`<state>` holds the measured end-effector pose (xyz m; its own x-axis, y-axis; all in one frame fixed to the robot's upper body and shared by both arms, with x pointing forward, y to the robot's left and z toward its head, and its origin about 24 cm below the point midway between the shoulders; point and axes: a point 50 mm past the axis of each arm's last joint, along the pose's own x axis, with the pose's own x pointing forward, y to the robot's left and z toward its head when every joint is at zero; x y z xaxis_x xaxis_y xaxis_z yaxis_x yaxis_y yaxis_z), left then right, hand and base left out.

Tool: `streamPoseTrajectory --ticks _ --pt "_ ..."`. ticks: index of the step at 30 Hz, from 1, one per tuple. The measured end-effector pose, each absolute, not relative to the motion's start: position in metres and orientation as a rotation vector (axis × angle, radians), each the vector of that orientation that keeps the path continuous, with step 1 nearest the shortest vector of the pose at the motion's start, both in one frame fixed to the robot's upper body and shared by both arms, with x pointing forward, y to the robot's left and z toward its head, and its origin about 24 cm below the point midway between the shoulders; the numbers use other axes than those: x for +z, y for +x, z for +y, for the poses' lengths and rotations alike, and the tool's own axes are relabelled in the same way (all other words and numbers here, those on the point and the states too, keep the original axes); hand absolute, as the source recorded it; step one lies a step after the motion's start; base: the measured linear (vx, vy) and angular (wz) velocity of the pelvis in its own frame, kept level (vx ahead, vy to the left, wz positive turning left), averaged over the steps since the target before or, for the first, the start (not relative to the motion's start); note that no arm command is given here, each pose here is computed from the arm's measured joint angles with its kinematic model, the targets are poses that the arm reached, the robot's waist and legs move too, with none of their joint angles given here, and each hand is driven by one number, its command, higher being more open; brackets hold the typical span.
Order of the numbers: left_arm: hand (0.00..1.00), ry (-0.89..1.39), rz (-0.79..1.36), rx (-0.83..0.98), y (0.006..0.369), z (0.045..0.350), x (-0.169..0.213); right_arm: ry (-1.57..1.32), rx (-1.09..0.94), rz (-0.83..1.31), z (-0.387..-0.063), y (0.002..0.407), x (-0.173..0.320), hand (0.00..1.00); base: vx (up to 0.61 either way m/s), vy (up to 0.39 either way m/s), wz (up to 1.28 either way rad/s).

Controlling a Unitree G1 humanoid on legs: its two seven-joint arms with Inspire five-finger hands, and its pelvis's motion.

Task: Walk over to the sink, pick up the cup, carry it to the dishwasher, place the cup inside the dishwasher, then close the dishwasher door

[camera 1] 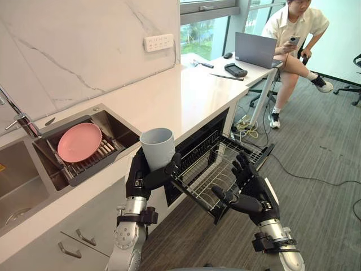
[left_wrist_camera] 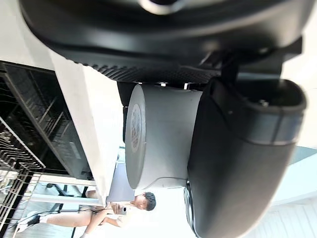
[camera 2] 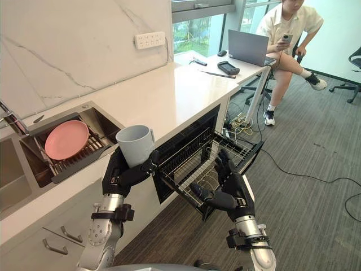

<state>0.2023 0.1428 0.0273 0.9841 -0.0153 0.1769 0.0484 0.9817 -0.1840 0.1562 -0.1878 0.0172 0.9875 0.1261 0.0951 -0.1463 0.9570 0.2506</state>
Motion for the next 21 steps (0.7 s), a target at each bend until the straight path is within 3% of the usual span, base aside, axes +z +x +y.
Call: streamPoseTrajectory --ticks 9,21 --pt "0.00 -0.108 -0.120 -0.085 0.203 0.135 0.019 0.287 0.192 -0.143 -0.179 0.162 0.029 1.00 -0.02 0.016 -0.07" --pt "0.00 -0.044 -0.072 -0.303 0.194 0.101 0.010 0.310 0.218 -0.155 -0.158 0.174 0.034 1.00 0.00 0.005 -0.02"
